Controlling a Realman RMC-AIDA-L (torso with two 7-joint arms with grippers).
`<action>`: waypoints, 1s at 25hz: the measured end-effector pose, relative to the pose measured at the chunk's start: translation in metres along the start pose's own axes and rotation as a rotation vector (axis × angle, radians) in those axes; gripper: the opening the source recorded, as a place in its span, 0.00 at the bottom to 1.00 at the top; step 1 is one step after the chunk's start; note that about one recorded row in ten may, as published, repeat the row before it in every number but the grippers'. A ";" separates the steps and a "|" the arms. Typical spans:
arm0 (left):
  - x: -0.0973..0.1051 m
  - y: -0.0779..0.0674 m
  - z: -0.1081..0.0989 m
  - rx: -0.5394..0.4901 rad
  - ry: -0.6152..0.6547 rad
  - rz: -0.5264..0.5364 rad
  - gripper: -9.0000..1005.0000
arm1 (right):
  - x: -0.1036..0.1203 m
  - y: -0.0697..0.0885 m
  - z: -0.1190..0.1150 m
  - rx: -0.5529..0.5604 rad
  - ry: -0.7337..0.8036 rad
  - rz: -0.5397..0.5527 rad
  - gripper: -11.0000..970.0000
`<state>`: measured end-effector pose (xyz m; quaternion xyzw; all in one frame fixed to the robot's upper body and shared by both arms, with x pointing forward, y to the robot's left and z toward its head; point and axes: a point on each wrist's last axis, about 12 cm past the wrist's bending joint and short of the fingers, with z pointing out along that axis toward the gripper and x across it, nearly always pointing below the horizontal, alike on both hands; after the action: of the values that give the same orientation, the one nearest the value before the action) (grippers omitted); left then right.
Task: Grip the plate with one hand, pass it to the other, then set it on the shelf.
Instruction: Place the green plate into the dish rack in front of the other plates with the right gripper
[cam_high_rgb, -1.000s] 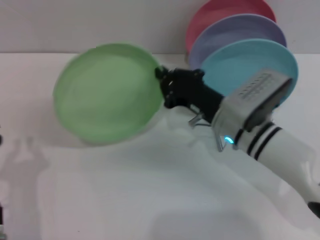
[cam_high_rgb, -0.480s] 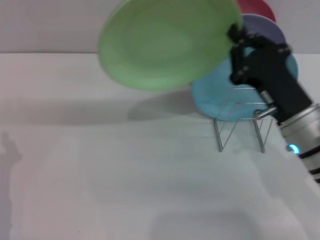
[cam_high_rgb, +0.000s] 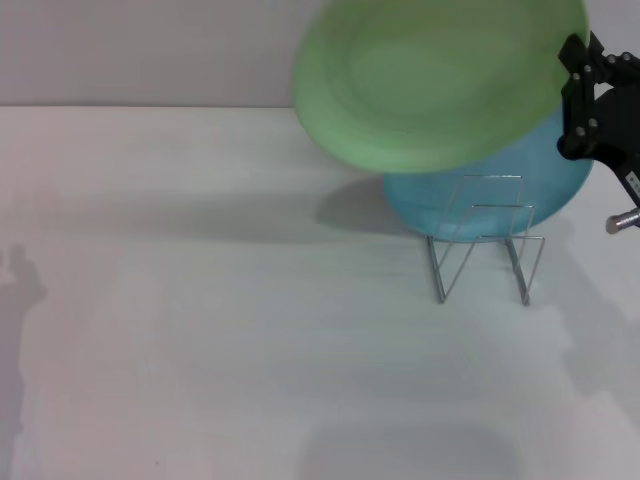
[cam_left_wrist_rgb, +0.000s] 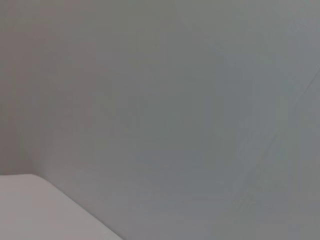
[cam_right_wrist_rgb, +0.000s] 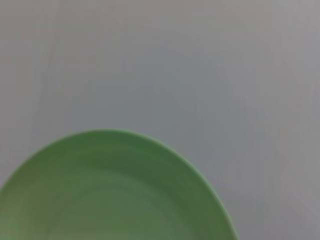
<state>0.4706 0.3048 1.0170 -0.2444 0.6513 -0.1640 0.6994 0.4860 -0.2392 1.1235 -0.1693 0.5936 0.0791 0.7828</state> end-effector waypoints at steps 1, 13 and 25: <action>0.000 0.000 0.001 0.000 0.002 0.001 0.27 | 0.000 0.000 0.000 0.000 0.000 0.000 0.03; 0.000 0.003 0.008 -0.018 0.036 0.007 0.29 | -0.004 0.000 -0.020 0.022 0.083 -0.176 0.03; 0.000 0.002 0.019 -0.015 0.071 0.023 0.30 | 0.002 -0.003 -0.029 0.023 0.122 -0.309 0.03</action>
<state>0.4887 0.3094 1.0165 -0.2362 0.6796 -0.1595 0.6760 0.4612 -0.2524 1.1155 -0.2541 0.6079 -0.0597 0.7499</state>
